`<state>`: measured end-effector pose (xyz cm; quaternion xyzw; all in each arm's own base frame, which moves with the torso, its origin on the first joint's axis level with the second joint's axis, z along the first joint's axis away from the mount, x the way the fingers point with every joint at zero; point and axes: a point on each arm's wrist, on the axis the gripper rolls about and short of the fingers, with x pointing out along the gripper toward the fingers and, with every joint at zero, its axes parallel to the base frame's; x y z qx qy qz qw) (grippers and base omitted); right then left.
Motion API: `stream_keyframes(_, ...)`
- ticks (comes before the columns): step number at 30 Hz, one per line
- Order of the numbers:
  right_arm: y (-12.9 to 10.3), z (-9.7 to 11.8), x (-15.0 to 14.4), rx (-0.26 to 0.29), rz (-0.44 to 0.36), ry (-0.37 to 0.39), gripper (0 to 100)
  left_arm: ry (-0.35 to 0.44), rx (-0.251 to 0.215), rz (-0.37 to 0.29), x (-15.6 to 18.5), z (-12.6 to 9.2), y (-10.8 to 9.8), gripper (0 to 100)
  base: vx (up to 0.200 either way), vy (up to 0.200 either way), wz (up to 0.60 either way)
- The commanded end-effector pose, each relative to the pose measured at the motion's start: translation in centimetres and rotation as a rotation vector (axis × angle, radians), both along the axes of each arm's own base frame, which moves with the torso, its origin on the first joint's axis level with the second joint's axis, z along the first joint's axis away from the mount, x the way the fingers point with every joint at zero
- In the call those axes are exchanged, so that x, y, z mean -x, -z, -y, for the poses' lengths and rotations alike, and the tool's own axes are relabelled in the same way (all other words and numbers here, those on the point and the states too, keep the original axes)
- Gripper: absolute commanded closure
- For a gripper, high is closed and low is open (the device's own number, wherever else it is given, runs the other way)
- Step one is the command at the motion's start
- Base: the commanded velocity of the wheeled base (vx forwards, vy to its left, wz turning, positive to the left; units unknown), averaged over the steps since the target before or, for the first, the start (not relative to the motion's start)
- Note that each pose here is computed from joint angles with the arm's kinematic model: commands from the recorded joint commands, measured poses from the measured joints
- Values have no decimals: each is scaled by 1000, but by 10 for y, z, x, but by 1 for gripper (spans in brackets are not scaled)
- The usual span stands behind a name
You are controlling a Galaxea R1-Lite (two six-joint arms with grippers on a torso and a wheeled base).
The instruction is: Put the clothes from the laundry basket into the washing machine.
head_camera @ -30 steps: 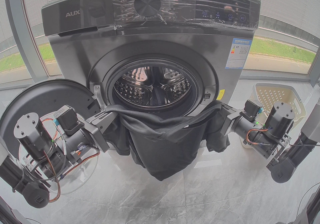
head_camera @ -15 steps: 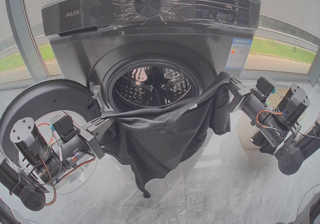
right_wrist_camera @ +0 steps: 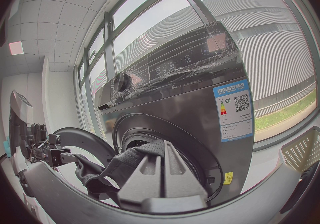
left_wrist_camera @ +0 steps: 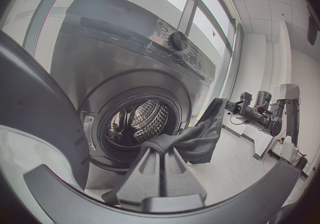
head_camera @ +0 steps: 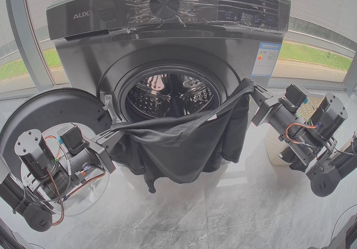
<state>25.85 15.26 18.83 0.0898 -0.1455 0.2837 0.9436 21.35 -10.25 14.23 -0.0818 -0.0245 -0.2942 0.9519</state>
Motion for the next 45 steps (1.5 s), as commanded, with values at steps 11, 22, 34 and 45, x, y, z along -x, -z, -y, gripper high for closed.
stream_keyframes(11,2,-1,1,1,-4,-6,100,-21,-1,-2,-4,-4,1,100,0,0,0)
stream_keyframes(22,3,-2,1,4,-9,-9,100,-20,-8,-22,-5,-3,6,100,0,0,0)
stream_keyframes(34,4,-5,2,6,-13,-18,100,-17,-13,-33,-4,-4,8,100,0,0,0)
stream_keyframes(45,5,-5,2,6,-15,-19,100,-9,-19,-56,-1,-4,12,0,0,0,0)
